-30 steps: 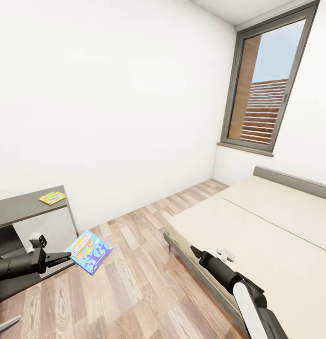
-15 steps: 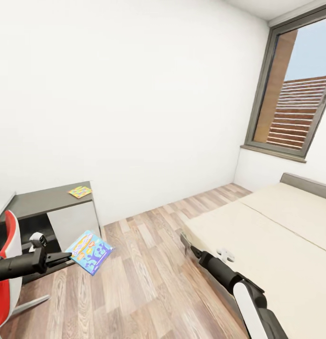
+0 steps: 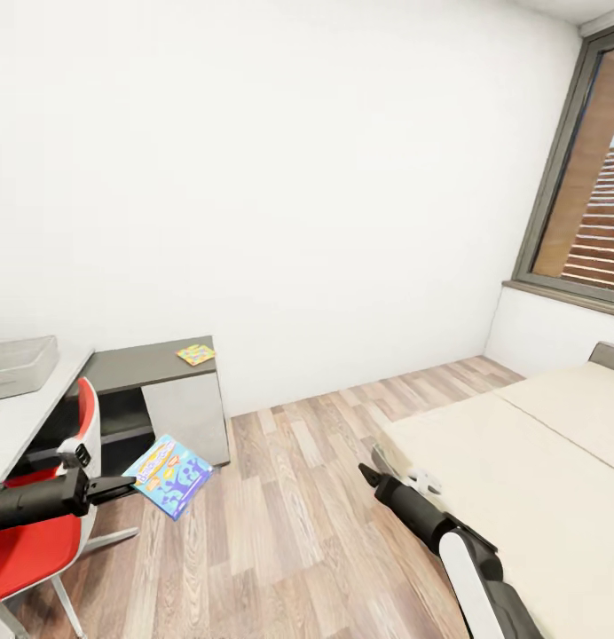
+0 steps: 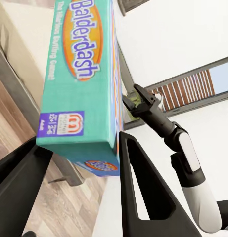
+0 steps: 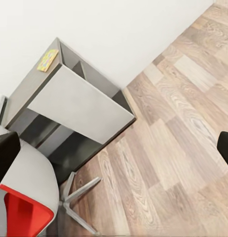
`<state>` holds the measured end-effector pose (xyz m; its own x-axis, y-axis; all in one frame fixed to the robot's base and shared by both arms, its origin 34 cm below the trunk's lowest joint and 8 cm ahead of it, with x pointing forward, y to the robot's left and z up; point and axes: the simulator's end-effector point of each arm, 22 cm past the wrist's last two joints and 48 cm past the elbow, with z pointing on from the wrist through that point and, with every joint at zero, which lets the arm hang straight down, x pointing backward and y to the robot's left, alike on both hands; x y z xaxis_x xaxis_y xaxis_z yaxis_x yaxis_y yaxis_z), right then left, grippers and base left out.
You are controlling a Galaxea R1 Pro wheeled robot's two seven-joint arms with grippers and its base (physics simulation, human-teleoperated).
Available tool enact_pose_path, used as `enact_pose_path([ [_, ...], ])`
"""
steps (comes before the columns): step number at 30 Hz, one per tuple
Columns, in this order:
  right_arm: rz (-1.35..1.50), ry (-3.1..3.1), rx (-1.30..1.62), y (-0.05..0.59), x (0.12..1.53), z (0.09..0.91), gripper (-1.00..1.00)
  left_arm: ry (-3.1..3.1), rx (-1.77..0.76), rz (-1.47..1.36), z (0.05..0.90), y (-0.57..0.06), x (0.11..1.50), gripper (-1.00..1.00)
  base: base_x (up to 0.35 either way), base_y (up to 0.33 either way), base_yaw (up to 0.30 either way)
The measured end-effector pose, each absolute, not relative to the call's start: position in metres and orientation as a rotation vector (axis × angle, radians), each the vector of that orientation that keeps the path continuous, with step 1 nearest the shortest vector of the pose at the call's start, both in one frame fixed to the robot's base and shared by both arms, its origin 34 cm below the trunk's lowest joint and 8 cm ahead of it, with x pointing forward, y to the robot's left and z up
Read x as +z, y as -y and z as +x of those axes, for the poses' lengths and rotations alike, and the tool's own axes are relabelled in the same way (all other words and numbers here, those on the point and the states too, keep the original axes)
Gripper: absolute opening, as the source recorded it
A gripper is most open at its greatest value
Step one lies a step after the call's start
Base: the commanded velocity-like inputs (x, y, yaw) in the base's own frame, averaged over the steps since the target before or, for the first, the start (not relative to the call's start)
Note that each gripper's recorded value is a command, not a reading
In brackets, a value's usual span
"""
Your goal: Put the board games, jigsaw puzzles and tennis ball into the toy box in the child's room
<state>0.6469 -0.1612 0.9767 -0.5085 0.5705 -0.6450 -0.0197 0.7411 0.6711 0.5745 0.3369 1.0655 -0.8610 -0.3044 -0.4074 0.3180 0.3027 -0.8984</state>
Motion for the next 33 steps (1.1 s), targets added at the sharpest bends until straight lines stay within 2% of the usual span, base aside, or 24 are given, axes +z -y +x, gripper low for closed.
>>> enact_pose_path([
  [33, 0.419, -1.986, 0.779, 0.161, 1.002, 0.635, 1.0, -2.065, -1.6, 0.014, 0.562, -0.335, 1.09, -1.0, 0.0, 0.0, 0.291],
])
